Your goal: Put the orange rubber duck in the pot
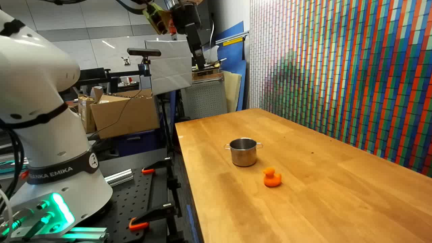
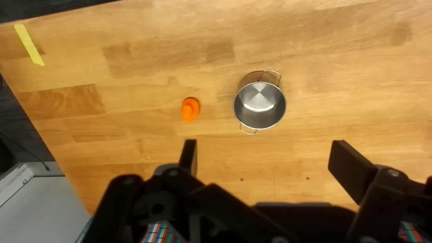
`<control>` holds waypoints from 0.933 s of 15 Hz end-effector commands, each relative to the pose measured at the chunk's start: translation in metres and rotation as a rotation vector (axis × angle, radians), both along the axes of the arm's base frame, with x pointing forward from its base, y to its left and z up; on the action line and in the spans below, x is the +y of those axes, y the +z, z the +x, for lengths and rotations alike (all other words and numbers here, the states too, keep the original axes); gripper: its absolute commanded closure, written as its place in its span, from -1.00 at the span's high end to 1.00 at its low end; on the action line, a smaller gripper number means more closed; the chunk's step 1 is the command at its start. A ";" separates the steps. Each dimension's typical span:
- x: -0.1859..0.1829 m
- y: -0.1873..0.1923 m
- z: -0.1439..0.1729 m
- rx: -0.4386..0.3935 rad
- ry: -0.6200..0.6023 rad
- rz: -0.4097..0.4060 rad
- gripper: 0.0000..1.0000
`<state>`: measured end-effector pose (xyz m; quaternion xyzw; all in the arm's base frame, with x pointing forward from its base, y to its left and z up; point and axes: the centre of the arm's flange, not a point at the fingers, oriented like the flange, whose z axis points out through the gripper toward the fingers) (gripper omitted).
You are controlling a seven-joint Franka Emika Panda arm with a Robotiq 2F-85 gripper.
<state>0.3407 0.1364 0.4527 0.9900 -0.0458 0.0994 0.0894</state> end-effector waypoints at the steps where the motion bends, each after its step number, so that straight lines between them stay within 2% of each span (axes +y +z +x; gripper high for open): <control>1: 0.000 0.001 0.000 -0.001 0.000 0.000 1.00; 5: 0.000 0.002 0.000 -0.004 0.001 0.001 1.00; 6: 0.004 -0.007 0.001 0.021 0.033 -0.035 1.00; 7: 0.007 -0.005 0.011 0.024 0.026 -0.021 1.00; 10: 0.000 0.024 0.056 0.045 0.004 0.068 1.00; 14: -0.055 0.045 0.120 0.057 -0.067 0.169 1.00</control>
